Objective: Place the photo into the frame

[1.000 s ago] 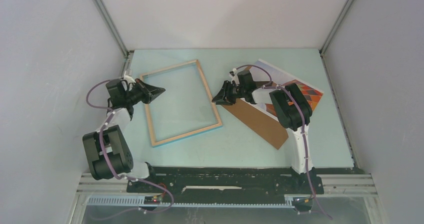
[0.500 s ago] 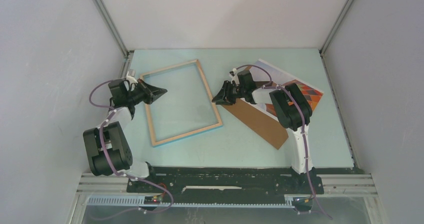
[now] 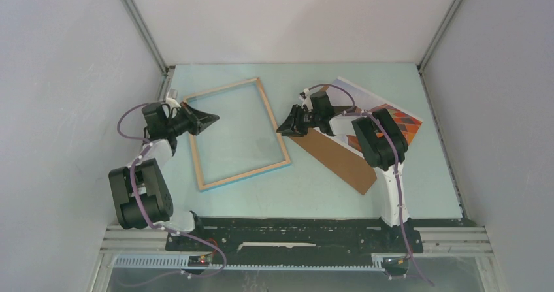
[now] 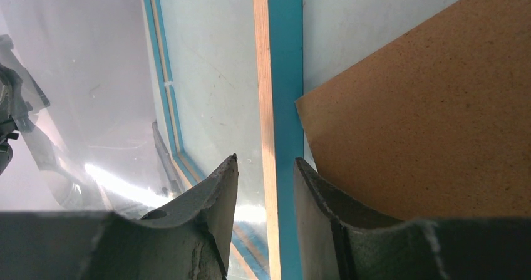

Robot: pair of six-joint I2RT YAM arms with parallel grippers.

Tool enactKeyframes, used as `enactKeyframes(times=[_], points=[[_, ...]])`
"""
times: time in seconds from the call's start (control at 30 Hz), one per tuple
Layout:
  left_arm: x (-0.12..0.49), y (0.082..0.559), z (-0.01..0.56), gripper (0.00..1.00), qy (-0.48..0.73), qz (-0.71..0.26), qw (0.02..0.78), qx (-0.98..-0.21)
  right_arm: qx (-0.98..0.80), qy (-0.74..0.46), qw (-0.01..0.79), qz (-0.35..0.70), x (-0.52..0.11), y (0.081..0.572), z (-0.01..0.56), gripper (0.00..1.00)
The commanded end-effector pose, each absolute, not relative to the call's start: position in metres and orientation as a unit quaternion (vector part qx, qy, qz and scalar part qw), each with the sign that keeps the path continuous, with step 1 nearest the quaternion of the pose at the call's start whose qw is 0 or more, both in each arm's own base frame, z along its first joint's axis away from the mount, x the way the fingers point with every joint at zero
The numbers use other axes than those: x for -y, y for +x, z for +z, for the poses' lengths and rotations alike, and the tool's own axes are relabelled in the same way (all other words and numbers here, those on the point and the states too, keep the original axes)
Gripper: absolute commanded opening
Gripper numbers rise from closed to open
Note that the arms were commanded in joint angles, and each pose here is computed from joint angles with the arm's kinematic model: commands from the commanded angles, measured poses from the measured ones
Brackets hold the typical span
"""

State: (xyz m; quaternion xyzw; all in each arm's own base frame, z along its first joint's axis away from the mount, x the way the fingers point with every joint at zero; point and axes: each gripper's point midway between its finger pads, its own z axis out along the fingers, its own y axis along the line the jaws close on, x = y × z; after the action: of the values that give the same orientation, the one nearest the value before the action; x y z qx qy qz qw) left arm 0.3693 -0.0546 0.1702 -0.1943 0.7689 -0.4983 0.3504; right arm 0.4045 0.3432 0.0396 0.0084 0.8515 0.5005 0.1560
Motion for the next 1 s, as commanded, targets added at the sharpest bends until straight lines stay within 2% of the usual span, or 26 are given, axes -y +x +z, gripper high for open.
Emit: enactKeyframes(times=[0.0,0.23,0.97], points=[[0.07,0.369,0.21,0.0,-0.131,-0.526,0.374,-0.753,-0.846,0.001,0.158,0.51,-0.347,0.403,0.042,0.45],[0.075,0.373,0.216,0.0,-0.12,-0.533,0.375,-0.749,-0.846,0.001,0.158,0.509,-0.347,0.403,0.042,0.45],[0.067,0.374,0.169,0.0,-0.184,-0.503,0.309,-0.786,-0.846,0.0,0.158,0.51,-0.347,0.403,0.042,0.45]])
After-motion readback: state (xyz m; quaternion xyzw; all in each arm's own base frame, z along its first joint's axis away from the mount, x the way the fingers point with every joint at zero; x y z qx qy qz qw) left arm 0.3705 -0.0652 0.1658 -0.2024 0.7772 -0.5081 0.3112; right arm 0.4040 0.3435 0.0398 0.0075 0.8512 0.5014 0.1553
